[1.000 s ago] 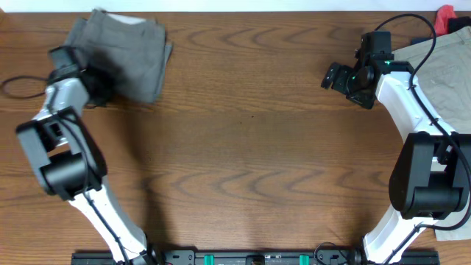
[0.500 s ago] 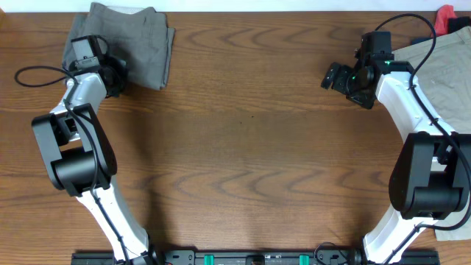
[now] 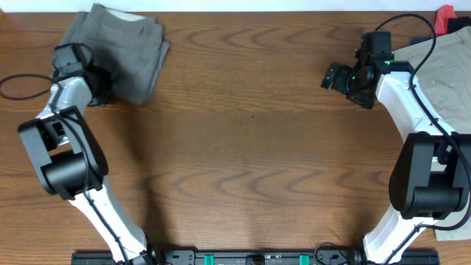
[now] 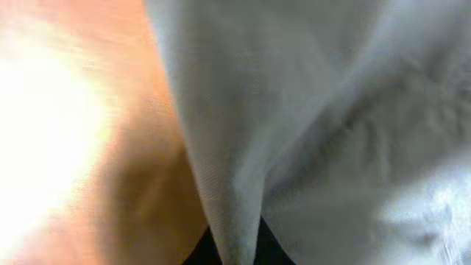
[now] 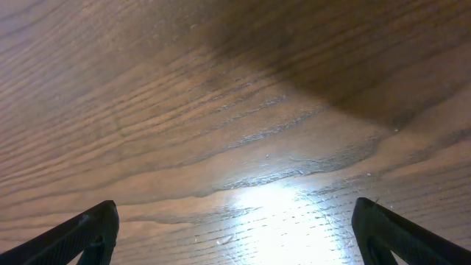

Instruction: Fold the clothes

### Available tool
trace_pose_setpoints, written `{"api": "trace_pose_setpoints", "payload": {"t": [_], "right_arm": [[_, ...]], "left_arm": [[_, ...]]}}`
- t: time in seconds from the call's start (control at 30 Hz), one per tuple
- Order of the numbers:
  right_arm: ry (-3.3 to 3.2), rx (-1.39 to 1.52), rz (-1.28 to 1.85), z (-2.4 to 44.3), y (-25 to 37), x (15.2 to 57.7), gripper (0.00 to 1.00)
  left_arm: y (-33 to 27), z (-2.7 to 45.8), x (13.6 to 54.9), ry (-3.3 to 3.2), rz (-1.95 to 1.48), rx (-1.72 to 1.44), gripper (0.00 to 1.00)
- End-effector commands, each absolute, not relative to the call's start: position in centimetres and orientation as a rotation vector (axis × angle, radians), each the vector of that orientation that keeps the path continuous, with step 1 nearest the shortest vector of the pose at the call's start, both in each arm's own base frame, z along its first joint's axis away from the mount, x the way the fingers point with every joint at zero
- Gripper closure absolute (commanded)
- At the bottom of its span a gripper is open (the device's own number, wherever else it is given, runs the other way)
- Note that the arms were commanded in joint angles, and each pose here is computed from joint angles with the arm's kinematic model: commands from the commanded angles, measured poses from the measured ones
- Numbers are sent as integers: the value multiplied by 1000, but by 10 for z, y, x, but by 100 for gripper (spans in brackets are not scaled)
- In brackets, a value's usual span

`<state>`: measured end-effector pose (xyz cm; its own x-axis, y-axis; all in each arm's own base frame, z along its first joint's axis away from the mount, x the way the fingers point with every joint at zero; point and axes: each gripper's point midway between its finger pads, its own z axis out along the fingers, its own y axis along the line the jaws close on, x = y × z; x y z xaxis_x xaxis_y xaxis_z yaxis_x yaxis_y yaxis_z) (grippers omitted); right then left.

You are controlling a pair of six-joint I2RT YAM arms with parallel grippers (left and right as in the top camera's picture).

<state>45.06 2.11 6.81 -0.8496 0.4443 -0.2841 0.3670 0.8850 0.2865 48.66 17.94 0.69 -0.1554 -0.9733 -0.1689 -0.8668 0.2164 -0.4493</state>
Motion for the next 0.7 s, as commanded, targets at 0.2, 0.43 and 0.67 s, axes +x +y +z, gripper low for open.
{"api": "trace_pose_setpoints", "payload": {"t": [0.2, 0.43, 0.67], "right_arm": [[2707, 559, 324, 71, 28, 455, 1], [2708, 559, 324, 71, 28, 455, 1], [2707, 559, 323, 71, 28, 455, 1]], "left_arm": [[256, -8, 423, 1981, -177, -1947, 94], [230, -2, 453, 1975, -319, -1887, 94], [196, 13, 501, 1971, -370, -1700, 93]]}}
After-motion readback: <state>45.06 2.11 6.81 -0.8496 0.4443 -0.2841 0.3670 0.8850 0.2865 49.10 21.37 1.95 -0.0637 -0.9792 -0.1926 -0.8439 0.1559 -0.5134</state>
